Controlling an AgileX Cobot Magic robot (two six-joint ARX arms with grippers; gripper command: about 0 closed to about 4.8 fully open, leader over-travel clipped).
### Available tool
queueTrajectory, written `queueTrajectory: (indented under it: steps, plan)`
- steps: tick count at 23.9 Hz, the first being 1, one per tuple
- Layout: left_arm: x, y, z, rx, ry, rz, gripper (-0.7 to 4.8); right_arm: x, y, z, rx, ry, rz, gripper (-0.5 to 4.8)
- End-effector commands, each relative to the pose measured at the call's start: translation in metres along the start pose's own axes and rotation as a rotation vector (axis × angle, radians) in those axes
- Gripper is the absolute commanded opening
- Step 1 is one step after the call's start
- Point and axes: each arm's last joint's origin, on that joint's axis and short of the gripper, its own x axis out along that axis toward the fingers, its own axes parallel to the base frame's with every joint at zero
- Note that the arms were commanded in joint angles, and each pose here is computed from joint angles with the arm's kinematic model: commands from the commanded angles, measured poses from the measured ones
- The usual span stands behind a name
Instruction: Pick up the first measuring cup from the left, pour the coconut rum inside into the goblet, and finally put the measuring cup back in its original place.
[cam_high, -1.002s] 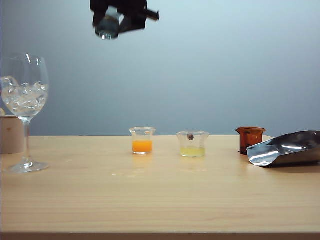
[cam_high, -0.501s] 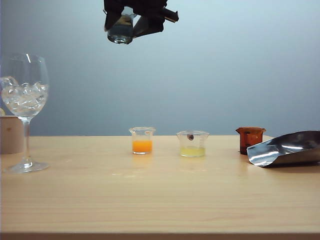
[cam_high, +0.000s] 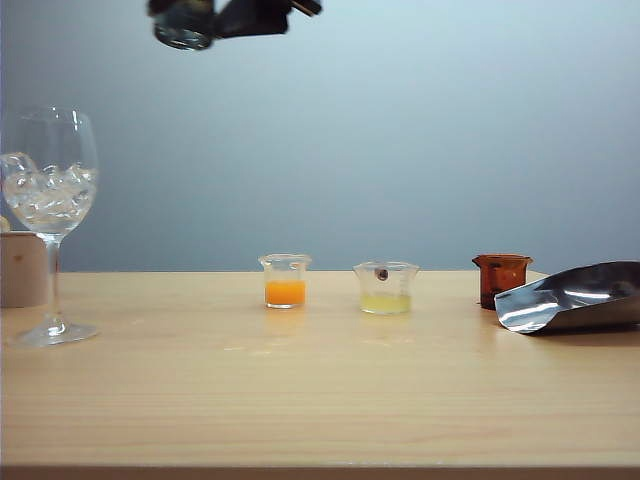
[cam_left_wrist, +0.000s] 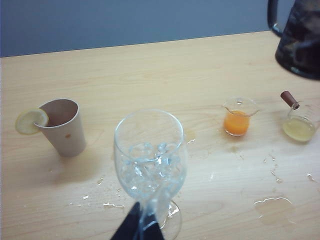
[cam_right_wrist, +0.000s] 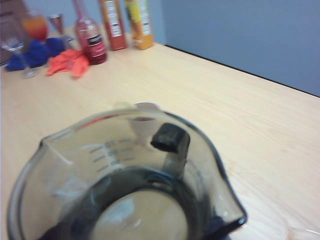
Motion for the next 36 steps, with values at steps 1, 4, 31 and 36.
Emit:
queueTrajectory:
  steps: [1, 4, 31, 36]
  plan:
    - [-0.001, 0.000, 0.003, -0.001, -0.019, -0.002, -0.03, -0.001, 0.007, 0.005, -0.035, -0.037, 0.031, 1.06]
    - [-0.001, 0.000, 0.003, -0.001, -0.018, -0.002, -0.03, 0.001, 0.007, 0.003, -0.040, -0.032, 0.034, 1.06]
    - [-0.001, 0.002, 0.000, 0.000, 0.014, 0.079, -0.03, 0.064, -0.010, 0.002, -0.191, -0.012, 0.110, 1.06]
    - [-0.001, 0.002, 0.000, 0.000, 0.014, 0.079, -0.03, 0.074, -0.010, 0.001, -0.265, 0.000, 0.124, 1.06]
